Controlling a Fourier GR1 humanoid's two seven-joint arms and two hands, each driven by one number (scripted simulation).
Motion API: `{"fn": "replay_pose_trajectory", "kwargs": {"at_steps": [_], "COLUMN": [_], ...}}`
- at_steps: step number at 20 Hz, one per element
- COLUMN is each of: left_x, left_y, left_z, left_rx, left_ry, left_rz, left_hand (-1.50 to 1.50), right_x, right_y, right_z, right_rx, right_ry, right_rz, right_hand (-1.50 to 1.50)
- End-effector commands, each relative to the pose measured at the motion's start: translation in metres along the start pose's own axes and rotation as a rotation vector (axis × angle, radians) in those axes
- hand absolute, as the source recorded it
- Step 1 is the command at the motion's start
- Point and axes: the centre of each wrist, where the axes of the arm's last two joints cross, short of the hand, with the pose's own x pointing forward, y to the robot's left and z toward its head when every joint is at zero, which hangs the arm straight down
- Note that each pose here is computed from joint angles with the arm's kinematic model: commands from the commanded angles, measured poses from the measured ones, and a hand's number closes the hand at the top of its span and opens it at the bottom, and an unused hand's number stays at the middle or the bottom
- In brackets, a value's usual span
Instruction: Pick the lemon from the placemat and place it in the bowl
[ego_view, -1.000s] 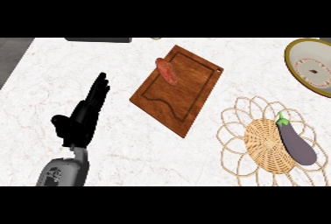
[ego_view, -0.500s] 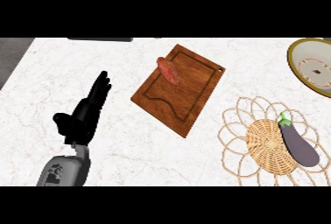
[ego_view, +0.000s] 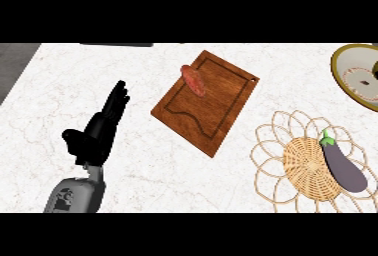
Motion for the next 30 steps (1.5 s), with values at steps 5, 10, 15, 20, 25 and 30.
{"fn": "replay_pose_trajectory", "kwargs": {"at_steps": [5,10,15,20,25,30], "left_x": [-0.010,-0.005,-0.015,-0.013,-0.008,0.007], "left_y": [-0.001,0.009,0.004,0.000,0.026,0.018], "left_z": [-0.001,-0.006,0.002,0.013,0.003,0.006], "left_rx": [0.019,0.028,0.027,0.031,0.060,0.038], "left_ry": [0.007,0.004,-0.005,0.012,0.028,0.025], "left_rz": [0.013,0.001,-0.012,0.007,-0.013,-0.003], "left_hand": [0.00,0.00,0.00,0.00,0.00,0.00], "right_x": [-0.023,-0.007,-0.021,-0.041,-0.062,-0.094], "right_y": [0.011,-0.003,-0.027,-0.058,-0.054,-0.041], "right_z": [0.005,0.000,-0.010,-0.018,-0.014,-0.003], "right_rx": [0.065,-0.114,-0.152,-0.109,-0.051,0.012], "right_ry": [-0.126,-0.187,-0.136,-0.105,-0.114,-0.175], "right_rz": [-0.233,-0.373,-0.492,-0.602,-0.670,-0.708], "right_hand": [-1.50,-1.50,-1.50,-1.50,-1.50,-1.50]}}
